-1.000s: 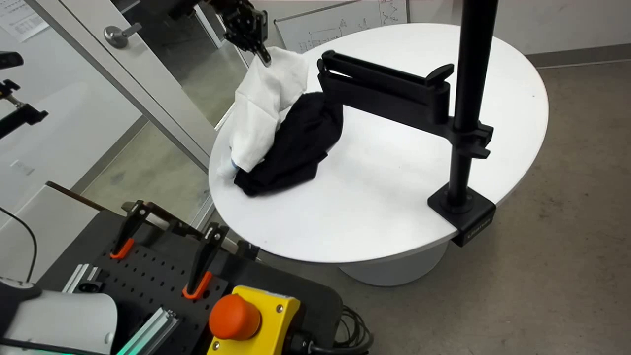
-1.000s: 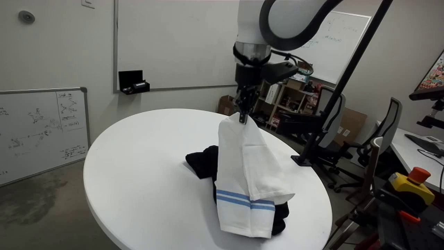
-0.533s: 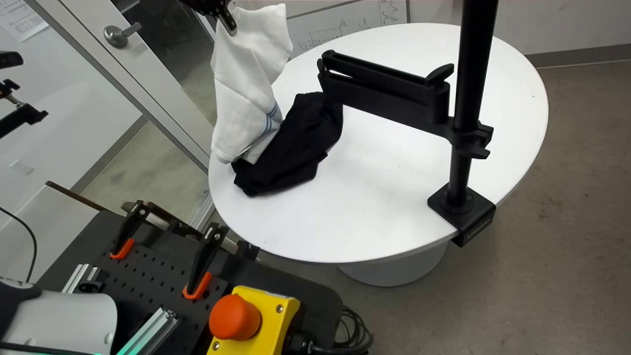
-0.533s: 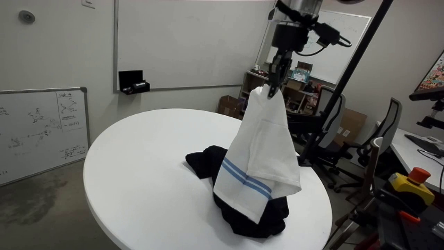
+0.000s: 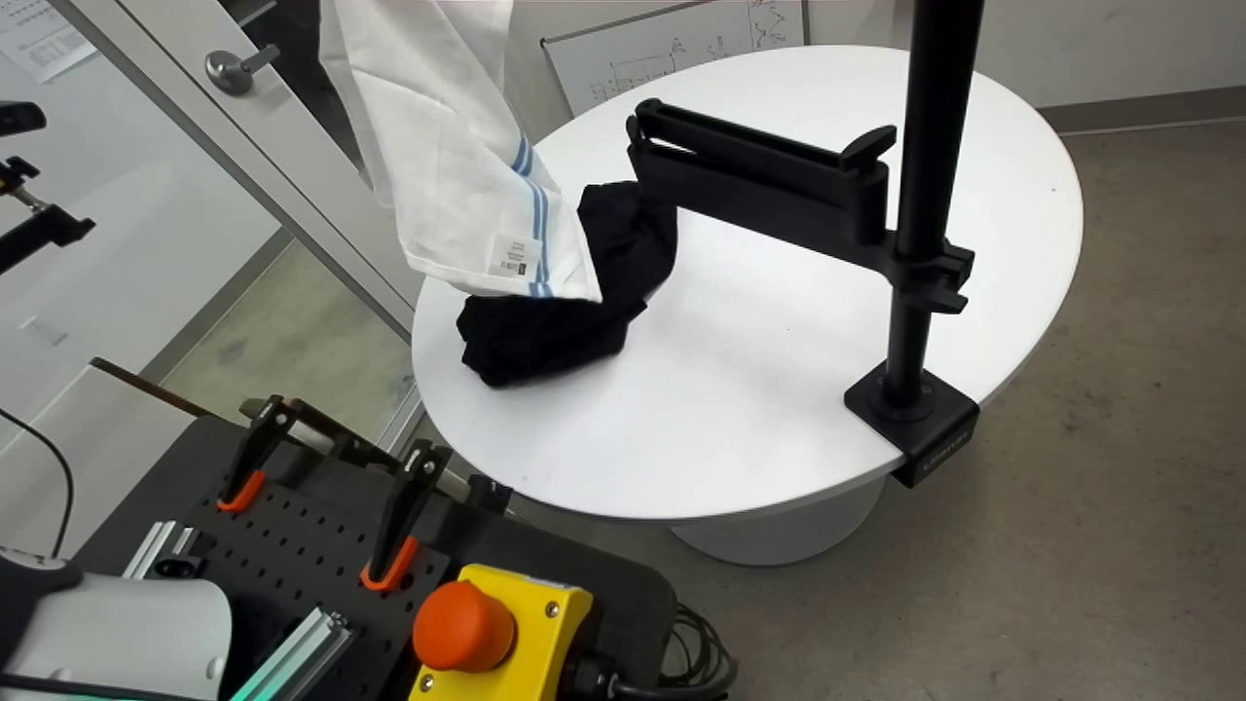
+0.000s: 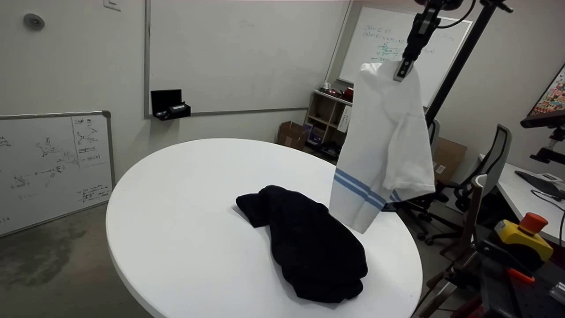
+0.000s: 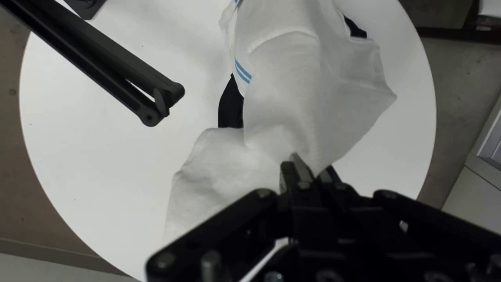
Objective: Hang and unhang the white cloth from the stand then hang up the black cloth
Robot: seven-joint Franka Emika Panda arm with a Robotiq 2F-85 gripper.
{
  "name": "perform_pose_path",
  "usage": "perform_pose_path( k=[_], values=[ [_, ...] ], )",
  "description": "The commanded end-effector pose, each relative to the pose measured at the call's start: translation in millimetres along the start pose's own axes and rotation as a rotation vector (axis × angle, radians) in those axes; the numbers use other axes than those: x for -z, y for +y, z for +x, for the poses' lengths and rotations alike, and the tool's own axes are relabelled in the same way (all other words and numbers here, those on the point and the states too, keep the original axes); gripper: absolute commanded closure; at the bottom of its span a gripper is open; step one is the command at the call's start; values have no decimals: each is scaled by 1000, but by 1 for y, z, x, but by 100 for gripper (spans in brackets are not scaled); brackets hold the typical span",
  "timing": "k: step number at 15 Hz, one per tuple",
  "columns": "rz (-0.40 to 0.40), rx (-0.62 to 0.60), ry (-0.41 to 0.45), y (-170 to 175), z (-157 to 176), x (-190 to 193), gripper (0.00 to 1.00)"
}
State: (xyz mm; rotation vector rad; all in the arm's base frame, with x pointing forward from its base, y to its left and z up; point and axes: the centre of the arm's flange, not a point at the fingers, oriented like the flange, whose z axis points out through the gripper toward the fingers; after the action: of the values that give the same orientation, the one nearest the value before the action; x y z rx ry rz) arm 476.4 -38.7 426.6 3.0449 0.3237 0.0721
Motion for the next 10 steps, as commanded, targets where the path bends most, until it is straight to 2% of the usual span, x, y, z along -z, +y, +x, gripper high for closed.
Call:
perform_pose_path(
  k=[1,5,10],
  values=[
    [8,8,36,16,-40,43,99],
    [16,-35,50,38,-71,68,99],
    [71,-78,-24,69,-109,75,99]
  ],
)
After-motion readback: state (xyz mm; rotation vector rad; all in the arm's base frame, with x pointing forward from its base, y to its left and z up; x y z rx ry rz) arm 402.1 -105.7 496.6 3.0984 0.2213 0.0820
